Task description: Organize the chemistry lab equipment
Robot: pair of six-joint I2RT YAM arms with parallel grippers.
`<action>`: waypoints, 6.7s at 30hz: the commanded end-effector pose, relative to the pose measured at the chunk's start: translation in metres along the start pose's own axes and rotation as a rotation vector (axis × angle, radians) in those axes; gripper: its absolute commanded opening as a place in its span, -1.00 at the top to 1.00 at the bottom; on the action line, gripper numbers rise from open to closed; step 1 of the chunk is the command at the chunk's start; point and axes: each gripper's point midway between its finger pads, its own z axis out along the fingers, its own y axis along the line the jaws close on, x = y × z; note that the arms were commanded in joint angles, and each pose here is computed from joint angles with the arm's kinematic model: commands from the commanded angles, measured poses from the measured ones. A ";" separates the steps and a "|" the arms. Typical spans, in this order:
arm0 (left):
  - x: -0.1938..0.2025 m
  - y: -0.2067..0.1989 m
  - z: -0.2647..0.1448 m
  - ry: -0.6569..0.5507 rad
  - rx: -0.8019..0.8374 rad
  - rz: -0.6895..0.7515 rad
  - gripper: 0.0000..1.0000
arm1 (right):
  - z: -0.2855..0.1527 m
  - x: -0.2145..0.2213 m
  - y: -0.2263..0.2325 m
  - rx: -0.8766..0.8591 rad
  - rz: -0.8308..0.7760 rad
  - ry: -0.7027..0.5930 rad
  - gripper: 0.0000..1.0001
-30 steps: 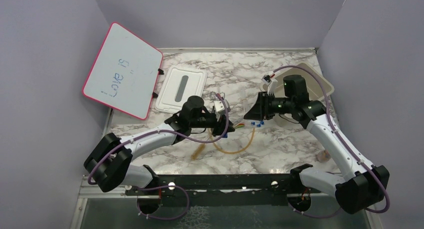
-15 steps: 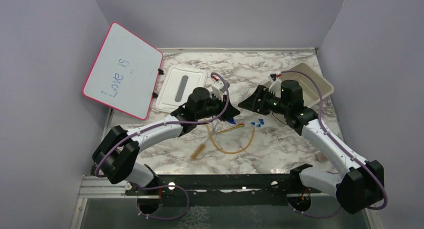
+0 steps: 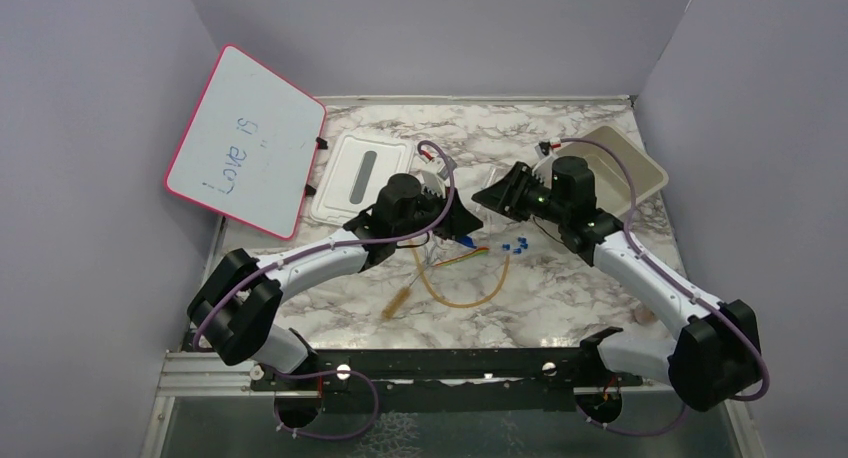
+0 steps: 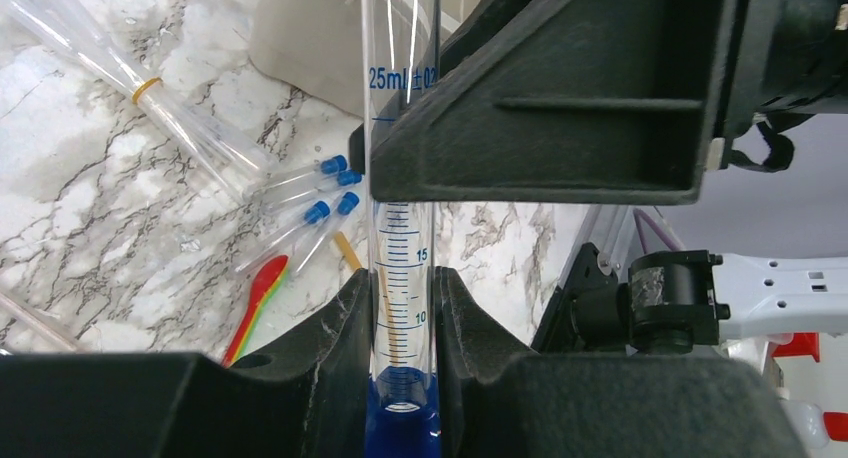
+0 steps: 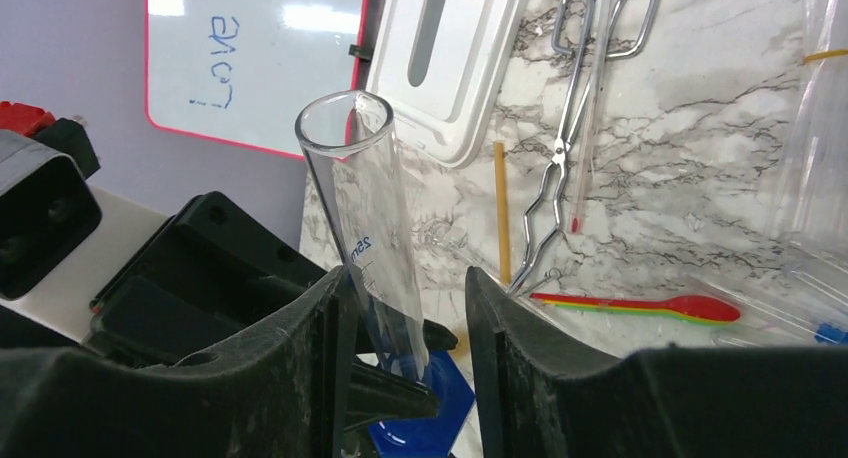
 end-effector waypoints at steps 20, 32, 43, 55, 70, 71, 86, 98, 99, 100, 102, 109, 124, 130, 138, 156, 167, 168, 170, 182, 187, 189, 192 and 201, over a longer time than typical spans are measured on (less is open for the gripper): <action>-0.087 -0.012 -0.072 -0.238 -0.184 0.161 -0.50 | 0.001 -0.049 0.030 0.037 -0.130 -0.081 0.57; -0.097 -0.008 -0.125 -0.307 -0.284 0.286 -0.82 | -0.075 -0.172 -0.069 0.310 0.003 -0.309 0.56; -0.071 0.010 -0.103 -0.210 -0.283 0.277 -0.82 | -0.074 -0.164 -0.200 0.636 0.212 -0.321 0.56; -0.058 0.029 -0.097 -0.162 -0.335 0.291 -0.82 | -0.018 -0.141 -0.270 0.705 0.439 -0.202 0.49; -0.052 0.042 -0.093 -0.133 -0.377 0.298 -0.82 | 0.015 -0.145 -0.299 0.774 0.467 -0.203 -0.05; -0.050 0.043 -0.094 -0.124 -0.383 0.296 -0.82 | 0.014 -0.148 -0.297 0.774 0.462 -0.209 -0.10; -0.049 0.045 -0.095 -0.116 -0.391 0.289 -0.82 | -0.045 -0.193 -0.233 0.813 0.229 -0.314 -0.42; -0.063 0.062 -0.116 -0.159 -0.552 0.290 -0.85 | -0.054 -0.175 -0.092 0.577 -0.191 -0.227 -0.31; -0.065 0.064 -0.119 -0.167 -0.572 0.290 -0.86 | -0.046 -0.166 -0.075 0.551 -0.238 -0.208 -0.31; -0.067 0.066 -0.122 -0.177 -0.587 0.290 -0.87 | -0.038 -0.157 -0.060 0.524 -0.281 -0.188 -0.31; -0.069 0.068 -0.127 -0.192 -0.614 0.291 -0.89 | -0.022 -0.135 -0.036 0.470 -0.356 -0.137 -0.32; -0.065 0.070 -0.141 -0.240 -0.628 0.277 -0.98 | 0.031 -0.067 -0.040 0.544 -0.506 0.026 -0.32; -0.057 0.072 -0.133 -0.210 -0.603 0.285 -0.98 | 0.097 -0.028 -0.157 1.001 -0.579 0.214 -0.32; -0.055 0.074 -0.134 -0.207 -0.611 0.282 -0.98 | 0.111 -0.014 -0.180 1.010 -0.565 0.265 -0.37; -0.050 0.078 -0.137 -0.191 -0.625 0.285 -0.98 | 0.129 0.008 -0.188 0.865 -0.477 0.380 -0.25; -0.047 0.079 -0.138 -0.187 -0.626 0.291 -0.98 | 0.148 0.019 -0.189 0.780 -0.487 0.418 0.33; -0.049 0.078 -0.140 -0.195 -0.623 0.297 -0.98 | 0.118 -0.071 -0.081 0.598 -0.560 0.061 0.46; -0.050 0.077 -0.140 -0.198 -0.622 0.298 -0.98 | 0.112 -0.081 -0.072 0.585 -0.556 0.026 0.46; -0.050 0.076 -0.140 -0.199 -0.619 0.298 -0.98 | 0.094 -0.101 -0.059 0.580 -0.535 -0.044 0.46; -0.049 0.071 -0.137 -0.198 -0.583 0.293 -0.98 | -0.077 -0.207 -0.090 0.772 -0.245 -0.477 0.43; -0.047 0.070 -0.135 -0.192 -0.573 0.288 -0.98 | -0.120 -0.194 -0.175 0.951 -0.032 -0.477 0.41; -0.047 0.070 -0.135 -0.193 -0.573 0.287 -0.98 | -0.120 -0.187 -0.192 0.991 0.012 -0.462 0.41; -0.046 0.070 -0.136 -0.193 -0.574 0.286 -0.98 | -0.116 -0.179 -0.214 1.041 0.055 -0.463 0.39; -0.044 0.072 -0.135 -0.186 -0.578 0.283 -0.98 | -0.100 -0.160 -0.261 1.158 0.154 -0.410 0.33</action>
